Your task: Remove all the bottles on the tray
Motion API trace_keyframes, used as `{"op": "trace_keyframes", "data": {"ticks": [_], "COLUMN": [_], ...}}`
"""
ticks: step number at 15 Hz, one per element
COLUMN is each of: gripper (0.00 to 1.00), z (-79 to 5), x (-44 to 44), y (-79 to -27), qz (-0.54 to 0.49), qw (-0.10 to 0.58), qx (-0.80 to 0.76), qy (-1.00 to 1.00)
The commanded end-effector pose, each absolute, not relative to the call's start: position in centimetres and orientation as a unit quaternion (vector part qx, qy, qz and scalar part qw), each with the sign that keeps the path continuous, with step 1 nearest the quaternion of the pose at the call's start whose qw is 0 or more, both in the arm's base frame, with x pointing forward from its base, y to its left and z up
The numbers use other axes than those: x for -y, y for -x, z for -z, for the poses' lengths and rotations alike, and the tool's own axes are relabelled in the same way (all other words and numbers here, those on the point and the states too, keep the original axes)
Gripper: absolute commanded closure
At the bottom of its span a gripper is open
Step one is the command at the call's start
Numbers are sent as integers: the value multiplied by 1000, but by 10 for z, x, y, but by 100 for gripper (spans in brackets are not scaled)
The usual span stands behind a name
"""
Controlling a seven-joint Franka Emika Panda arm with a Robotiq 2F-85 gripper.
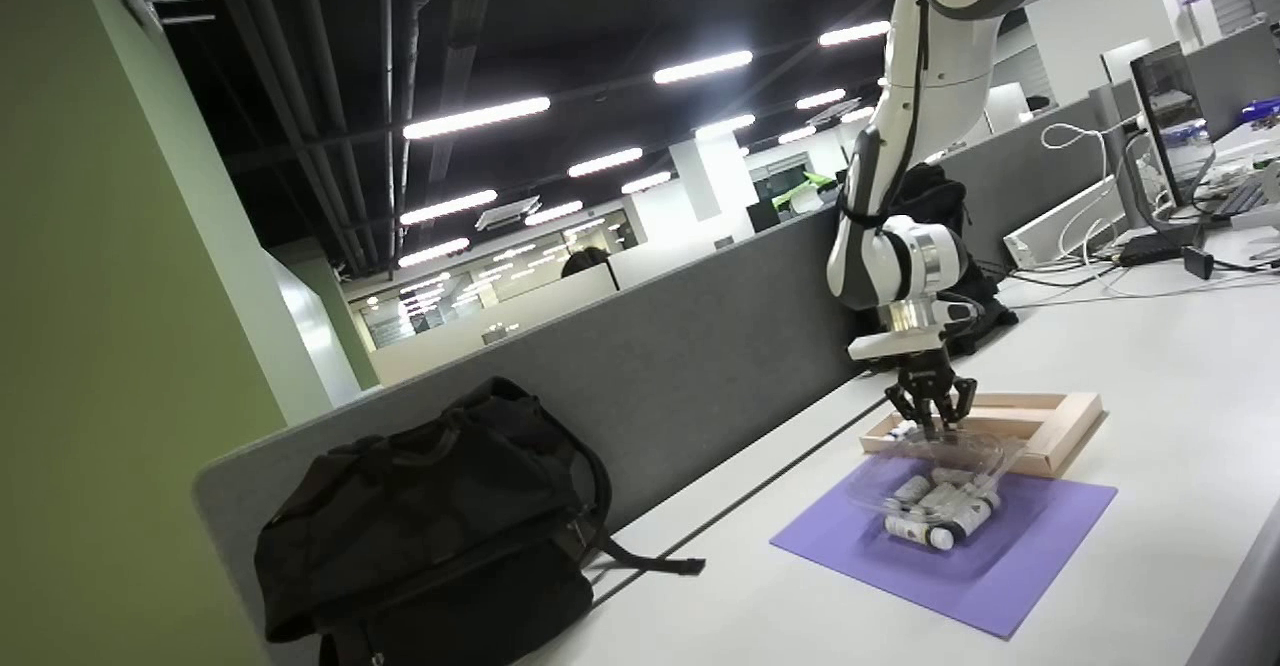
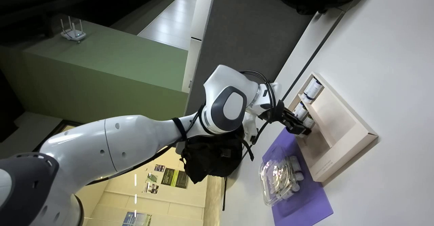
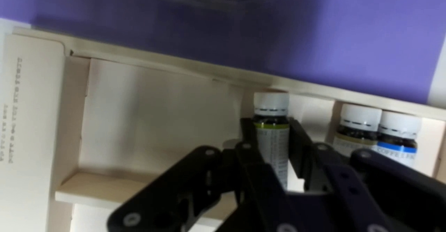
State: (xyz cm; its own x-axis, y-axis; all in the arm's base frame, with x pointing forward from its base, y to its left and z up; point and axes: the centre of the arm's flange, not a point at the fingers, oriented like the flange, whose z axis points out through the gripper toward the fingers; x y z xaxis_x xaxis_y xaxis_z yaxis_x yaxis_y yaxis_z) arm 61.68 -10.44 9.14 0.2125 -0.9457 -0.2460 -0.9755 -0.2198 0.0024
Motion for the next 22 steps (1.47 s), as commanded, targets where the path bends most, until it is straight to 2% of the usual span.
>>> {"op": "trace_keyframes", "data": {"ticks": [1, 11, 15, 22], "gripper": [88, 88, 88, 88], "z": [-107, -178, -171, -135], "x": [104, 61, 21, -22], "y": [-622, -625, -641, -665], "qz": [-104, -82, -100, -118], "qw": [74, 102, 158, 175], "qx": [-627, -603, -602, -612], "qy": [769, 786, 776, 762]}}
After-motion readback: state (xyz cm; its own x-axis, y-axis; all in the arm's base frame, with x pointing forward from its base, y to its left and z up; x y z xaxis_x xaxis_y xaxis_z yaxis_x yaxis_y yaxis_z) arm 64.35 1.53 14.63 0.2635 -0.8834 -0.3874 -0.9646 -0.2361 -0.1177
